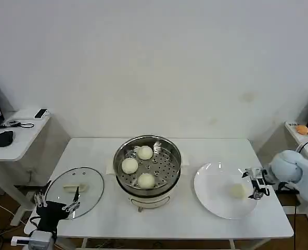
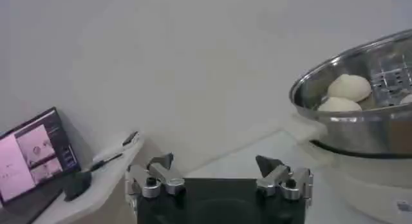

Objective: Take steamed baozi put them in steamer then cover it.

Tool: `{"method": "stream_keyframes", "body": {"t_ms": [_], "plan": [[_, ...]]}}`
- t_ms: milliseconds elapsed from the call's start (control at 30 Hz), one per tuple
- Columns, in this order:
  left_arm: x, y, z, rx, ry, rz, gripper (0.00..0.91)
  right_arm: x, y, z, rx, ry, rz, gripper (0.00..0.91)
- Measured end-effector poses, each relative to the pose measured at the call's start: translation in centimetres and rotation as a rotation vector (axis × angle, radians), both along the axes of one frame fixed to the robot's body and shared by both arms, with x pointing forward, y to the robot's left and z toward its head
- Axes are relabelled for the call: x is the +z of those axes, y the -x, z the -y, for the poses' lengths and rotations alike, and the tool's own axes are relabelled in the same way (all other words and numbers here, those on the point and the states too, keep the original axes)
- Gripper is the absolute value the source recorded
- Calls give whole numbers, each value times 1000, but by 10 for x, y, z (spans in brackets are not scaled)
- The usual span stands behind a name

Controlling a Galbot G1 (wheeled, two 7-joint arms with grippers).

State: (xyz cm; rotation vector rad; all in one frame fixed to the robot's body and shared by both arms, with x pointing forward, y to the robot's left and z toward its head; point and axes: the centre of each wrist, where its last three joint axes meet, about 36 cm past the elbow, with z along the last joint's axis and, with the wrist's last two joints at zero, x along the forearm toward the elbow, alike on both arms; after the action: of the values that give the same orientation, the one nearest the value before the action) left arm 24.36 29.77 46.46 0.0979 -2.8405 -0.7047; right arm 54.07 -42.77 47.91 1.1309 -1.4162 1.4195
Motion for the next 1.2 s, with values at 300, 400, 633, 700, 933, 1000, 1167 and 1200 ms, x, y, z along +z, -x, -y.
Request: {"method": "stream_keyframes", "body": {"t_ms": [300,400,633,700,933,1000,1167,1200], "plan": [[-3,0,-2,7,0,-7,907,-24,-4,1,-22,4,-27,867],[-3,0,-3,9,-2,-9,907,-27,-6,0,-27,2,-29,816],[-3,0,-3,11,-1,-8,907,-28,-10,-2,-42,0,-23,725],[-4,0,-2,11,0,-9,907,-28,-11,-3,-46,1,-22,715],[-3,1,-2,9,1,-10,907,-30,-11,-4,-52,3,-29,645],[-3,2,-1,9,1,-10,907,-29,-11,-4,-53,2,-32,635],[-2,2,-1,9,2,-10,907,-22,-11,-3,-54,1,-40,615],[-2,2,-1,9,2,-9,907,-20,-11,-3,-54,0,-40,615]]}}
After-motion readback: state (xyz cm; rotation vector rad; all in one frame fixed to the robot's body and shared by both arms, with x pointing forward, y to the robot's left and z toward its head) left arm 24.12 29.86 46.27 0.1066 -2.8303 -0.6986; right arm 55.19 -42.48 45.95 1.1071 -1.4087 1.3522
